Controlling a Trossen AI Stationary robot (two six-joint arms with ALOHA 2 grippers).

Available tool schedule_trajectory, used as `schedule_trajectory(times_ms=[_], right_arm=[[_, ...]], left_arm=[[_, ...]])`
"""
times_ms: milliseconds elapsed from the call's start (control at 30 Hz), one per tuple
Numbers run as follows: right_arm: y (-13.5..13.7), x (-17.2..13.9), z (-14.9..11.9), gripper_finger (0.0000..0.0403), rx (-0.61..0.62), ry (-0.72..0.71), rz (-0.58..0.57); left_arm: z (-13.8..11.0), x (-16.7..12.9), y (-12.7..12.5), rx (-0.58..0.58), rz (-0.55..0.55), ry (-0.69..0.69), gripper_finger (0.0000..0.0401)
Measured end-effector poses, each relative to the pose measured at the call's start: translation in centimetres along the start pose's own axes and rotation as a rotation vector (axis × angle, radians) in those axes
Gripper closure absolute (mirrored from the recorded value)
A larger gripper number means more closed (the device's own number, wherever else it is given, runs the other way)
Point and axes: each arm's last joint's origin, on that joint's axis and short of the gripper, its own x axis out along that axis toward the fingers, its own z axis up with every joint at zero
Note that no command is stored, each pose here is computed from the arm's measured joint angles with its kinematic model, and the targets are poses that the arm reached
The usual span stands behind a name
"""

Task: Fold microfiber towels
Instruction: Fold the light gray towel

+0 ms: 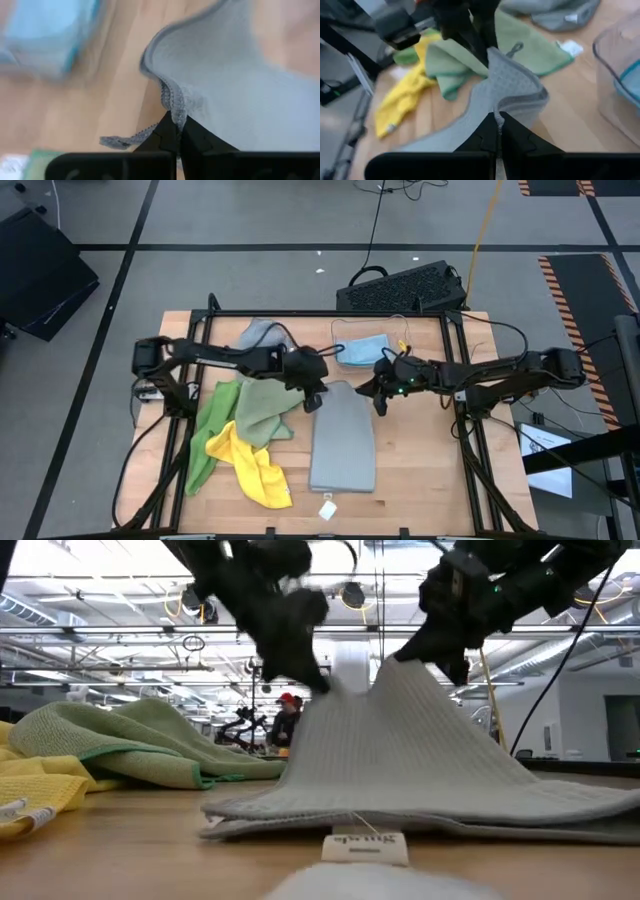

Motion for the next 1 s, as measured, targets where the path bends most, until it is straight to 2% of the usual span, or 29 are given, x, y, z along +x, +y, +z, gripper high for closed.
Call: schedule_trajectory(times_ms=[233,333,467,567,667,900,1000], right_arm=[[0.7,-1.8,0.9,0.0399,0.005,-0.036,0.088],[0.9,-2.1,0.7,0.0399,0.019,0.016,0.161],[1.6,-2.1,0.2,0.0399,0.023,0.092,0.275],[1.9,-1.8,-1.0,0.0399,-0.001,0.148,0.265],[2.3,-1.6,-2.1,0.0399,-0.013,0.179,0.276],[3.3,-1.7,-4.4,0.0399,0.098,0.28,0.313],[3.5,-1.8,-5.1,0.0399,0.131,0.307,0.305]], left_arm=[[0.3,-3.0,-2.2,0.033,-0.027,-0.021,0.0398],[0.3,-3.6,-3.4,0.059,-0.05,-0.041,0.0398],[-0.6,-3.3,-5.3,0.097,-0.062,0.006,0.0398],[-1.7,-2.6,-6.5,0.124,-0.045,0.072,0.0397],[-2.1,-2.6,-7.6,0.117,-0.05,0.077,0.0398],[-2.6,-2.8,-10.3,0.095,-0.105,0.047,0.0397],[-3.0,-1.8,-11.0,0.075,-0.091,0.04,0.0396]])
